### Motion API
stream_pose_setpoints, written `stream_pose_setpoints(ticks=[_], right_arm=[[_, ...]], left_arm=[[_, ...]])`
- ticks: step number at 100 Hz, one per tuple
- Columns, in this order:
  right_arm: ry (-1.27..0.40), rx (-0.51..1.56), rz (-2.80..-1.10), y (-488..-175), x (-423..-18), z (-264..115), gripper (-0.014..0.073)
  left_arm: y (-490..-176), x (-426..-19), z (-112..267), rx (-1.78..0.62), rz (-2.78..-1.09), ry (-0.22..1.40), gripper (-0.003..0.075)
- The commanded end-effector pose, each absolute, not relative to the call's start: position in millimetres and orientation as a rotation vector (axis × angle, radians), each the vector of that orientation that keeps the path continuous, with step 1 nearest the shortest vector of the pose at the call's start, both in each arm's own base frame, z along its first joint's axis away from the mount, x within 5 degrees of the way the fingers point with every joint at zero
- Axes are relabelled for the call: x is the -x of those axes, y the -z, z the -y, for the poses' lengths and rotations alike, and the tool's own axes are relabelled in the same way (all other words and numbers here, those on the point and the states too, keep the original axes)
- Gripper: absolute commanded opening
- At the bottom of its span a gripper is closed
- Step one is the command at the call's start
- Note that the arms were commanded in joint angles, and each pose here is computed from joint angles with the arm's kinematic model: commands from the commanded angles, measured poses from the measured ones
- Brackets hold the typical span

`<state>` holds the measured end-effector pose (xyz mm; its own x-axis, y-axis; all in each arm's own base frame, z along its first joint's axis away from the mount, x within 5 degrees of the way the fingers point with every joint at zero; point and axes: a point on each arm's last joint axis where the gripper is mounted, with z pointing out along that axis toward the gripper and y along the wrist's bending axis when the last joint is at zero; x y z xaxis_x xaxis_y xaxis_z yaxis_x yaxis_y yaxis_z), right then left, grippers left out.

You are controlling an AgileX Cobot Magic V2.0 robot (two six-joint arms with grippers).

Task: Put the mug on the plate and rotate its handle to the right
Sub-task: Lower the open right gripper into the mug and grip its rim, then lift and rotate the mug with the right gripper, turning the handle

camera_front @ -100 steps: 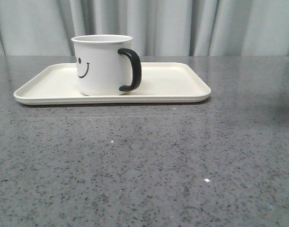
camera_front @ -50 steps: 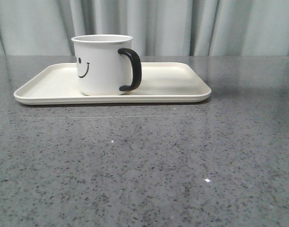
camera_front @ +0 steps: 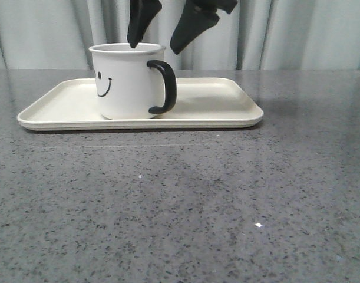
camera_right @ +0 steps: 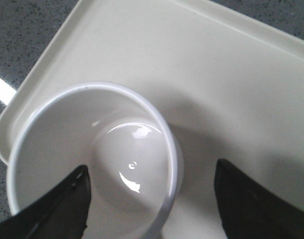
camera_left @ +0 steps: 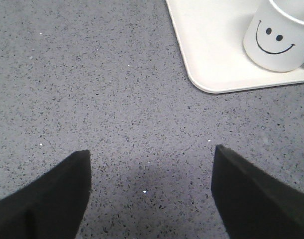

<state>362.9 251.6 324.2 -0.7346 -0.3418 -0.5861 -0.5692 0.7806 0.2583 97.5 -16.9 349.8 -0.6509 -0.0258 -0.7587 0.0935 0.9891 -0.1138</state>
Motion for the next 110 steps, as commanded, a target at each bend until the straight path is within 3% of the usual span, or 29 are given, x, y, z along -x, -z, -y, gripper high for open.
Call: stream_pose_setpoints(ticks=[1,25,35,68,83,110], right_arm=[[-0.613,0.649,-2.352,-350.9,-360.1,-250.1,0.0530],[-0.612,0.649,-2.366,-345.2,-362.6,-251.7,0.0527],[-0.612,0.649,-2.366,-345.2,-362.6,-251.7,0.0465],[-0.620,0.646,-2.362,-346.9,-362.5,-252.1,-0.0072],[-0.613,0.703,-2.356,-358.7,-359.1,-251.4,-0.0057],[-0.513,1.031,-2.211,-397.2,-347.8,-246.7,-0.0057]], left_arm=[[-360.7,-100.0,17.6,-0.029,-2.200,0.202,0.0491],[-360.7,-100.0,17.6,-0.029,-2.200,0.202,0.0491],[-360.7,-100.0,17.6,-0.029,-2.200,0.202,0.0491],[-360.7,-100.0,17.6,-0.029,-2.200,0.202,0.0491],[-360.7,-100.0,17.6,-0.029,-2.200,0.202,0.0491],[-360.7,-100.0,17.6,-0.029,-2.200,0.202,0.0491]])
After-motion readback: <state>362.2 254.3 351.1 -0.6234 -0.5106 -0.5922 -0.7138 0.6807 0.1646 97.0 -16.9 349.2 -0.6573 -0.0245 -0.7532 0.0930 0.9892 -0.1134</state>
